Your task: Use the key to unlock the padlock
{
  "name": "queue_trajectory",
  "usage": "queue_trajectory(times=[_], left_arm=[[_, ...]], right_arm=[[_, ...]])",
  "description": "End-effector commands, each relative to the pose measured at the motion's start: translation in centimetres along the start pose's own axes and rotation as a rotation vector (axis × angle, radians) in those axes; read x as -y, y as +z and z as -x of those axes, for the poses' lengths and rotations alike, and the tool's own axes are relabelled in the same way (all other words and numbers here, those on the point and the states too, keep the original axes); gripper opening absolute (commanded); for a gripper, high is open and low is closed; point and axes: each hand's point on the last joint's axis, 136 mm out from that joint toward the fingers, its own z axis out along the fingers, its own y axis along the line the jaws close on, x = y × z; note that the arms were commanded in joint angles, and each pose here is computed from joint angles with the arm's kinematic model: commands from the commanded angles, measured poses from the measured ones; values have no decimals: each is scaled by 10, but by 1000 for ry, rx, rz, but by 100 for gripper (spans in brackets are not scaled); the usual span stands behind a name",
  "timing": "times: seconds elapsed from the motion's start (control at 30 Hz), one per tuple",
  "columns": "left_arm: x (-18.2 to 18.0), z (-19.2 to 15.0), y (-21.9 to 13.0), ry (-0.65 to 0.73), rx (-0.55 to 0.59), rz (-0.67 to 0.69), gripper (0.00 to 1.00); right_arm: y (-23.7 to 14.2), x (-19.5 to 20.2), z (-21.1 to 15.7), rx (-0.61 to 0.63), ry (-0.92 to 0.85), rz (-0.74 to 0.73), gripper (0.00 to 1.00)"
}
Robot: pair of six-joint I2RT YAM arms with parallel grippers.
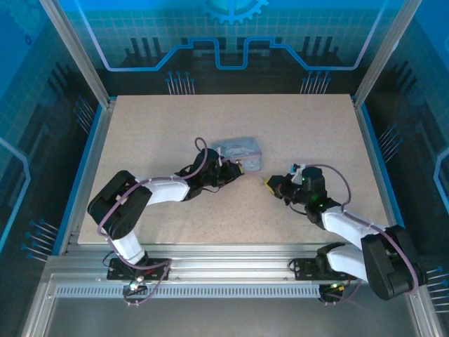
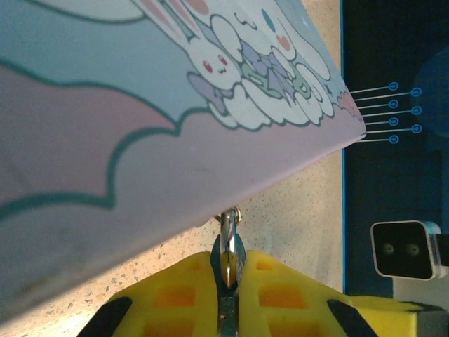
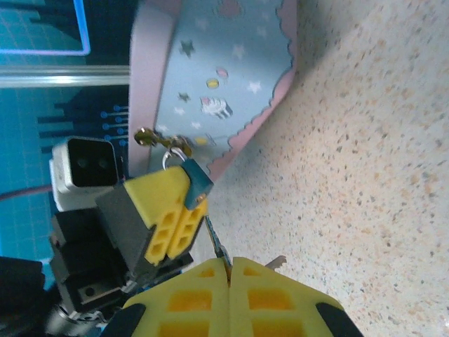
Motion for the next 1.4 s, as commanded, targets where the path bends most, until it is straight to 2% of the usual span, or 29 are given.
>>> queue_trajectory(times=[0.0,0.57,1.37], left_arm=[[29,11,-9,10,22,-96,0],[28,12,-4,-27,27,-123,0],[25,10,0,-55,27,-137,0]], right_arm=[[9,-11,-1,14,-23,51,0],[41,-20,-17,-42,-38,96,0],[49,-39,-14,-9,-36,170,0]])
